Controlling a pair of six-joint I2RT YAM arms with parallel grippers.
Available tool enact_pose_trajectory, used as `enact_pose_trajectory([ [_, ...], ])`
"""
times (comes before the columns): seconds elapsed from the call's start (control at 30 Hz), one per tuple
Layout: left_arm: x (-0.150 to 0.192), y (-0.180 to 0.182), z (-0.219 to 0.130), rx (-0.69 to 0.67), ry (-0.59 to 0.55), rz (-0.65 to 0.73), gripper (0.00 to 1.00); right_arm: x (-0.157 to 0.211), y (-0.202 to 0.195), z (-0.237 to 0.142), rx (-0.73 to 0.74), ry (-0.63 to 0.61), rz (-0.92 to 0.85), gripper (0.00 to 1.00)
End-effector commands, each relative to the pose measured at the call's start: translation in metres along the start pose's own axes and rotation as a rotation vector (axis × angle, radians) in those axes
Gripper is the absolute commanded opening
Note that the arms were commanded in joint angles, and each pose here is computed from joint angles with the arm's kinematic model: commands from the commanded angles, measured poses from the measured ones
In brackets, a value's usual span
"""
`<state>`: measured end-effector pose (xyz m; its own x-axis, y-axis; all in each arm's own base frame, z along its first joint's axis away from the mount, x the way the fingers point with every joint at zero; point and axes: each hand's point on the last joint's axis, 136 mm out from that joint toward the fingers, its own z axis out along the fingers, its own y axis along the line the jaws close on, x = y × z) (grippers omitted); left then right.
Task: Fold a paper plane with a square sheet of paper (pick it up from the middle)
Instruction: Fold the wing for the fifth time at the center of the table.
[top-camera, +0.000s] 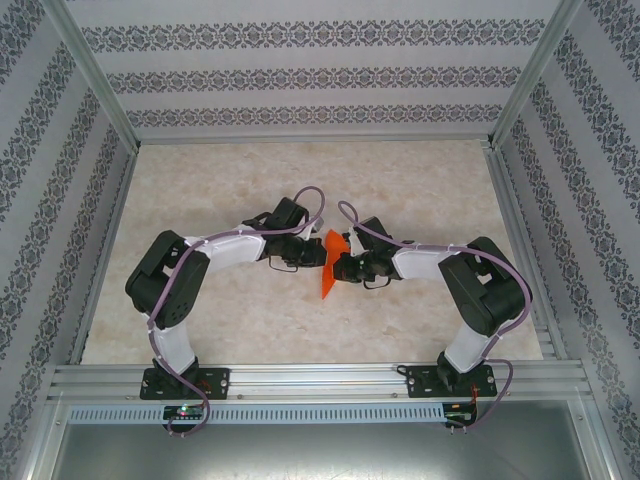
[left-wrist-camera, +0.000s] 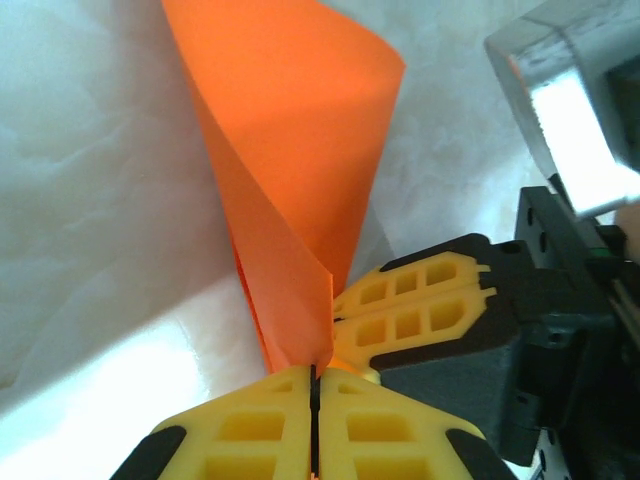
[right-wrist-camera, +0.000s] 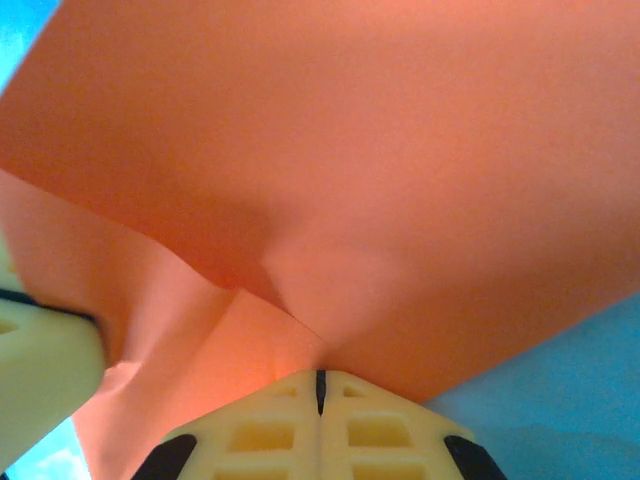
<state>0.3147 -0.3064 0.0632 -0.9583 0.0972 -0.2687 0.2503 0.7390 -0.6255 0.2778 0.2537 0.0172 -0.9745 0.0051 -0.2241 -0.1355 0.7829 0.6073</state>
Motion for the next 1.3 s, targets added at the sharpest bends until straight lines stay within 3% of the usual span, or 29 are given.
enact_pose_trajectory([
  [0.0, 0.001, -0.011, -0.005, 0.019, -0.006, -0.004, 0.1, 0.007, -0.011, -0.003, 0.031, 0.014, -0.005, 0.04],
  [0.27, 0.013, -0.004, 0.011, 0.023, 0.052, -0.018, 0.1, 0.003, -0.006, -0.008, -0.006, -0.005, 0.002, 0.04],
  [1.27, 0.007, -0.017, 0.037, 0.067, 0.035, -0.041, 0.1, 0.0, -0.008, -0.008, -0.114, -0.034, 0.071, 0.03],
])
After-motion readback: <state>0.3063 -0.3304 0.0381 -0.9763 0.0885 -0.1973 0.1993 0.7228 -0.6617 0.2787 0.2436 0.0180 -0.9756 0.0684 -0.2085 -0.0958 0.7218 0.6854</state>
